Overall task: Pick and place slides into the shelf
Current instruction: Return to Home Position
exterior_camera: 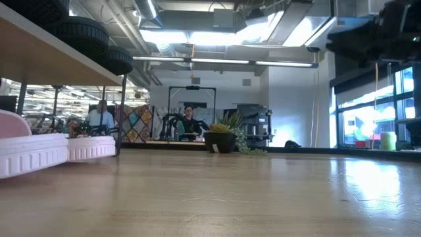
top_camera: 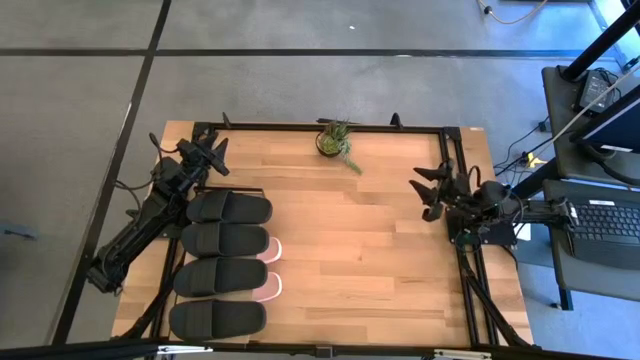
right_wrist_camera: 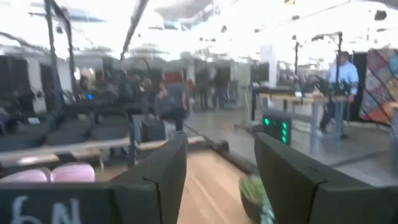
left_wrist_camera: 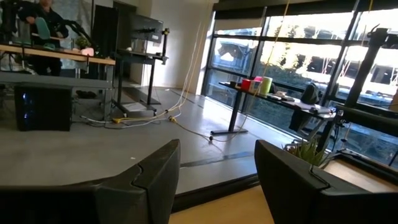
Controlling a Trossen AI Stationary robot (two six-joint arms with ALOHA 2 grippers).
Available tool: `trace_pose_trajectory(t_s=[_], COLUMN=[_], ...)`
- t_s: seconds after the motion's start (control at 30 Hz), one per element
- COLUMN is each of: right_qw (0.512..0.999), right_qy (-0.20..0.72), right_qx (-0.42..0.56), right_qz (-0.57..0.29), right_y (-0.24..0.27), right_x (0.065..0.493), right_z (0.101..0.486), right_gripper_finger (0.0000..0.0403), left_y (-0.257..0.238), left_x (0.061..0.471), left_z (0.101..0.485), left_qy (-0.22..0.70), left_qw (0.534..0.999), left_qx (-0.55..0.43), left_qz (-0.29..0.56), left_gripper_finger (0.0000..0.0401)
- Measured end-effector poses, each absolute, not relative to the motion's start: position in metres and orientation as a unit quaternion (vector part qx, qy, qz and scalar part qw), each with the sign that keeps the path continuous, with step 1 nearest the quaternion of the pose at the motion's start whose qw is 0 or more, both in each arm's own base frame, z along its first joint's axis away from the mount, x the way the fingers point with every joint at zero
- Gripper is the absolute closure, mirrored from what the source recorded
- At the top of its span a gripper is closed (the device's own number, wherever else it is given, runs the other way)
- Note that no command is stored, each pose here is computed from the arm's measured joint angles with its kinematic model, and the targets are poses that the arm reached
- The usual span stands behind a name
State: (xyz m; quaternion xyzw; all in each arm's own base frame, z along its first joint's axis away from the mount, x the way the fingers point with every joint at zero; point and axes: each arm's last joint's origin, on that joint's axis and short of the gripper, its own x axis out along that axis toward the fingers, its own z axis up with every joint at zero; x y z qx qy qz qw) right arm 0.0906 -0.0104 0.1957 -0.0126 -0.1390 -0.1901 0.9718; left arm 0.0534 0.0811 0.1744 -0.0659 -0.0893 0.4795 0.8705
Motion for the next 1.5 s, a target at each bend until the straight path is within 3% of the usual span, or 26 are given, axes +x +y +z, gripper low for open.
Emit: trace_pose_trajectory(t_s=[0.33,0.8,1.5], right_qw=[0.979,0.979,0.944], right_qy=[-0.068,-0.067,-0.063], right_qx=[-0.027,-0.026,-0.037], right_qz=[-0.19,-0.192,-0.321], right_y=[-0.01,-0.011,-0.036], right_x=[0.094,0.094,0.088], right_z=[0.183,0.183,0.183], right_gripper_finger=[0.0215,0.0215,0.0215], left_y=[0.081,0.081,0.081], left_x=[0.053,0.053,0.053], left_z=[0.174,0.174,0.174], left_qy=[-0.089,-0.09,-0.09], left_qw=[0.87,0.87,0.871], left_qx=[-0.066,-0.066,-0.066], left_qz=[0.48,0.48,0.479], left_gripper_finger=[0.0203,0.0203,0.0203])
